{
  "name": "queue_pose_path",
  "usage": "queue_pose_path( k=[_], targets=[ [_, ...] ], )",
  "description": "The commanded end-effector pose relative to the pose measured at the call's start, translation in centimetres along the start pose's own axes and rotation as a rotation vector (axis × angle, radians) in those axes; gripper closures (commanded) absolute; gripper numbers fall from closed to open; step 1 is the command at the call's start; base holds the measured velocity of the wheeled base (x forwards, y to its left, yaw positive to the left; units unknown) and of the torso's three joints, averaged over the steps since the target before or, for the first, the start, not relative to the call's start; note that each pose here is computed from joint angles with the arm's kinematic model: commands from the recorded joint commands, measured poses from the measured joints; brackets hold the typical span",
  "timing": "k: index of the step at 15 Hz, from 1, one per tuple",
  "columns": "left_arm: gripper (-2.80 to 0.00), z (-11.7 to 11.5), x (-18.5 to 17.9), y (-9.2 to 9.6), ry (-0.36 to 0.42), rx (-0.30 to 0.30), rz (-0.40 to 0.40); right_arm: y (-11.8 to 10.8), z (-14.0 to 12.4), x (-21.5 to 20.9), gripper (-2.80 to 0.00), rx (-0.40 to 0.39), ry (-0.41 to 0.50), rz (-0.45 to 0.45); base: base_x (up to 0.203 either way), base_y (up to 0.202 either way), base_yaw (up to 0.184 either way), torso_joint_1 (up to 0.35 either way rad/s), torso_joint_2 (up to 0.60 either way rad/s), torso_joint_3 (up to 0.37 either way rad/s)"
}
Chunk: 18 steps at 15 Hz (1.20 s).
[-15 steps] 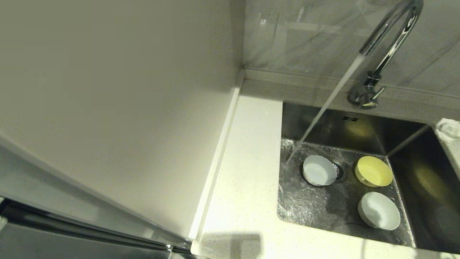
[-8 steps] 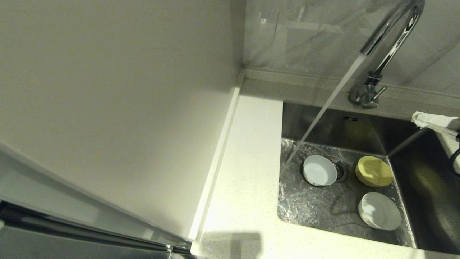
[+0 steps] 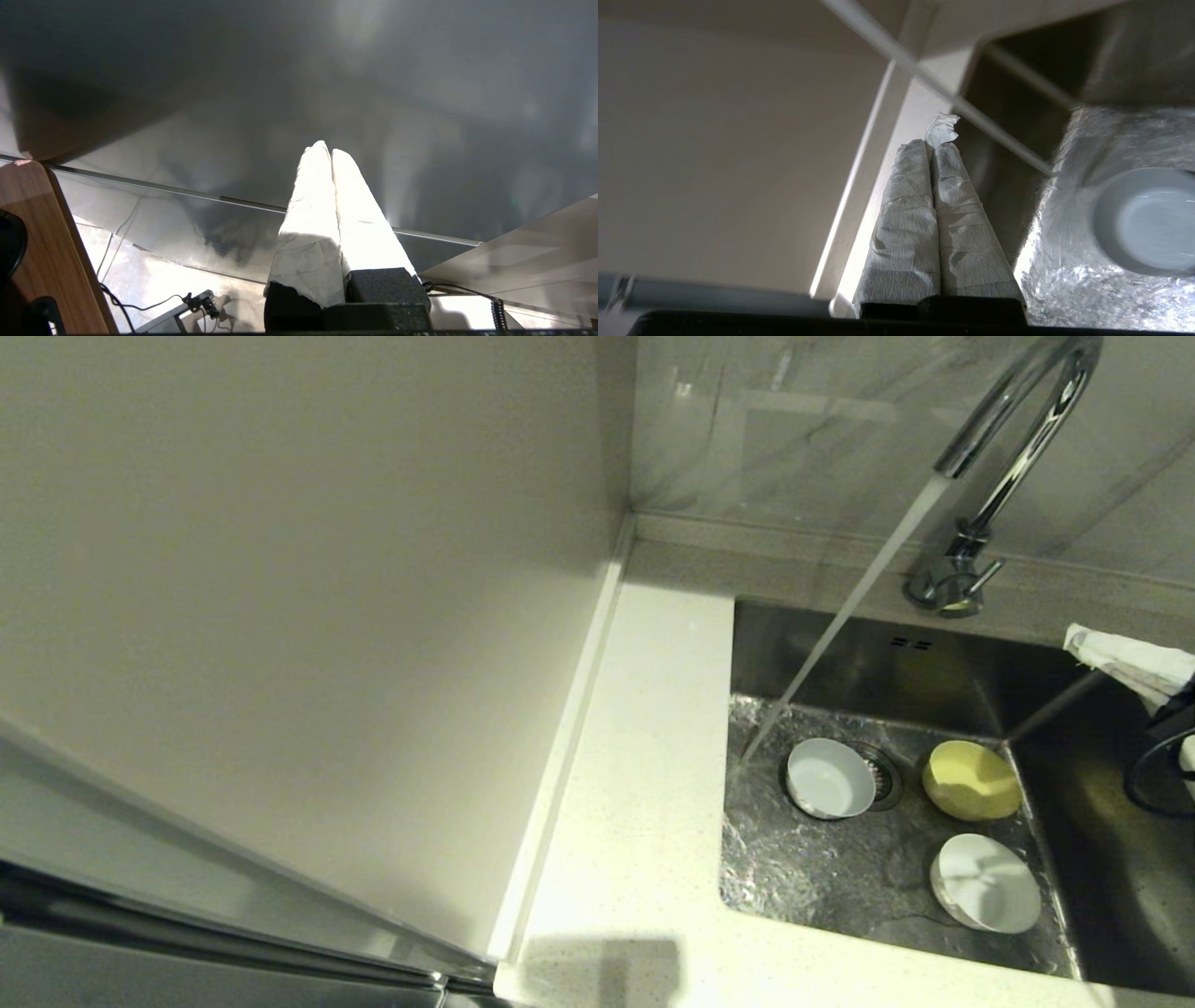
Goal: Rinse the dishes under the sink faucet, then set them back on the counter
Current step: Turn off the faucet
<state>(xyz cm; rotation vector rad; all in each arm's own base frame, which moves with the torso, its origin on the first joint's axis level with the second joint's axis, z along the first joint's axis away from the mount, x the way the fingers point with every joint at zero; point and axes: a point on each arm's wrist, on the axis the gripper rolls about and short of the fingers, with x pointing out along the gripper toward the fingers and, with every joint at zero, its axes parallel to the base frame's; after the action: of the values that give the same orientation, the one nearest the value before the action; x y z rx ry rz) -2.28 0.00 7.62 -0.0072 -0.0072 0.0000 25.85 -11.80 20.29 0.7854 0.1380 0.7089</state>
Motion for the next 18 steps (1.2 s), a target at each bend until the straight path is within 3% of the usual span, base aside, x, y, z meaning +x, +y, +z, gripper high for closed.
queue_pose_path(
  k=[1, 9, 15, 18],
  targets=[
    [0.00, -0.1, 0.0, 0.0, 0.003, 0.000, 0.000, -1.7, -1.6, 1.9, 0.00, 0.059, 0.064, 0.039, 0.000, 0.000, 0.000, 0.000, 0.00, 0.000],
    [0.00, -0.1, 0.0, 0.0, 0.003, 0.000, -0.001, -1.0, -1.6, 7.6, 0.00, 0.010, 0.131, 0.174, 0.000, 0.000, 0.000, 0.000, 0.00, 0.000],
    [0.00, -0.1, 0.0, 0.0, 0.003, 0.000, 0.000, -2.6, 0.0, 9.1, 0.00, -0.039, 0.091, 0.182, 0.000, 0.000, 0.000, 0.000, 0.00, 0.000],
    [0.00, -0.1, 0.0, 0.0, 0.003, 0.000, 0.000, -3.9, 0.7, 9.8, 0.00, -0.101, 0.071, 0.183, 0.000, 0.000, 0.000, 0.000, 0.00, 0.000]
  ],
)
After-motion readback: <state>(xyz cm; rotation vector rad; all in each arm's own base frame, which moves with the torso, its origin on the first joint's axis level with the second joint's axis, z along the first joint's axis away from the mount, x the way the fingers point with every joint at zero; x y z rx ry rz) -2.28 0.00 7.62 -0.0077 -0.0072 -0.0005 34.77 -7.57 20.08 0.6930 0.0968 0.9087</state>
